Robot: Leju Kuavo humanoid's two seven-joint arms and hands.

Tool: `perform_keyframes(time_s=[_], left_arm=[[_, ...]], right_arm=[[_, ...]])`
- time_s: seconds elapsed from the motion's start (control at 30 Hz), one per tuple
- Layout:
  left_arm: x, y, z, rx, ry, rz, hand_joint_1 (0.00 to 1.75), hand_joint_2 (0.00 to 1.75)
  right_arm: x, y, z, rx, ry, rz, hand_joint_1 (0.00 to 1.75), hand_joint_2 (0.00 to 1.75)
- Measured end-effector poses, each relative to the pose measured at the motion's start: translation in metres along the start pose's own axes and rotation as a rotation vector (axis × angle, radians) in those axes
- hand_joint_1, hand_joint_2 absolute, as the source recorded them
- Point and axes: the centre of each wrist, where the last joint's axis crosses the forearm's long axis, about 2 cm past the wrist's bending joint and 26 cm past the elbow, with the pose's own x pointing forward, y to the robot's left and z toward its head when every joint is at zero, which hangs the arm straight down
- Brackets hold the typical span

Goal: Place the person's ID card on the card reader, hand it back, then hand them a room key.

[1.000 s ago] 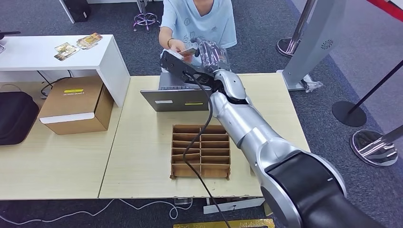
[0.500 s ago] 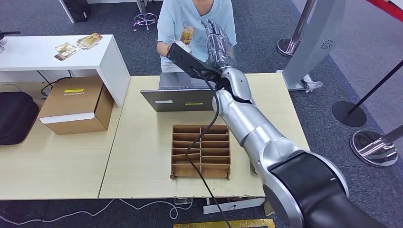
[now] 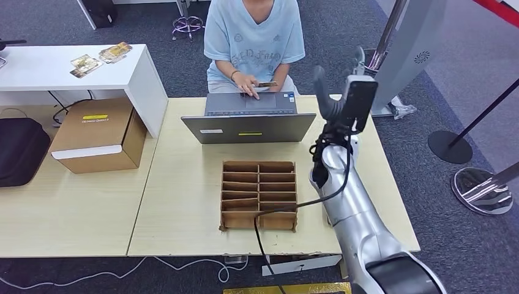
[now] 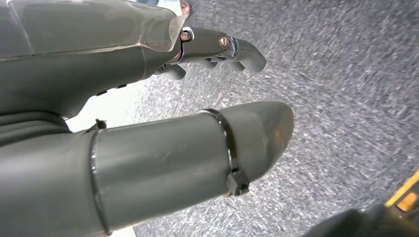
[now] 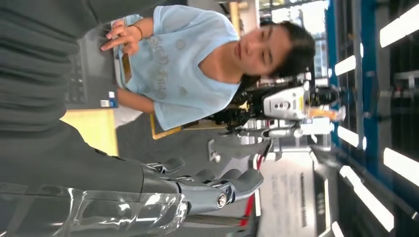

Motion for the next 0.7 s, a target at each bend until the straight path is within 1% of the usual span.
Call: perform_keyframes(time_s=[0.07, 0.13, 0.2, 0.33, 0.5, 0.57, 0.63, 0.7], left_arm=[[-0.003, -0.001, 0.000, -0.001, 0.009, 0.005, 0.00, 0.00], [-0.006, -0.002, 0.000, 0.001, 0.016, 0.009, 0.00, 0.00], [-0.008, -0.002, 0.000, 0.005, 0.020, 0.011, 0.00, 0.00], [-0.011, -0.003, 0.000, 0.013, 0.022, 0.002, 0.00, 0.00], [-0.012, -0.003, 0.000, 0.016, 0.026, 0.000, 0.00, 0.00], [-0.012, -0.003, 0.000, 0.017, 0.029, -0.003, 0.00, 0.00], [-0.012, -0.003, 0.000, 0.019, 0.028, -0.010, 0.00, 0.00], [-0.012, -0.002, -0.001, 0.022, 0.025, -0.022, 0.00, 0.00]], right_arm=[[-0.006, -0.018, 0.021, -0.010, 0.027, -0.126, 0.00, 0.00], [-0.010, -0.035, 0.046, 0.034, 0.040, -0.276, 0.00, 0.00], [-0.010, -0.050, 0.073, 0.100, 0.026, -0.400, 0.00, 0.00], [-0.002, -0.080, 0.124, 0.206, -0.012, -0.549, 0.00, 0.00], [0.007, -0.116, 0.179, 0.309, -0.029, -0.706, 0.00, 0.00], [0.008, -0.128, 0.200, 0.388, -0.033, -0.802, 0.00, 0.00], [0.008, -0.134, 0.216, 0.477, -0.041, -0.891, 0.00, 0.00], [0.006, -0.135, 0.225, 0.562, -0.029, -0.900, 0.00, 0.87]])
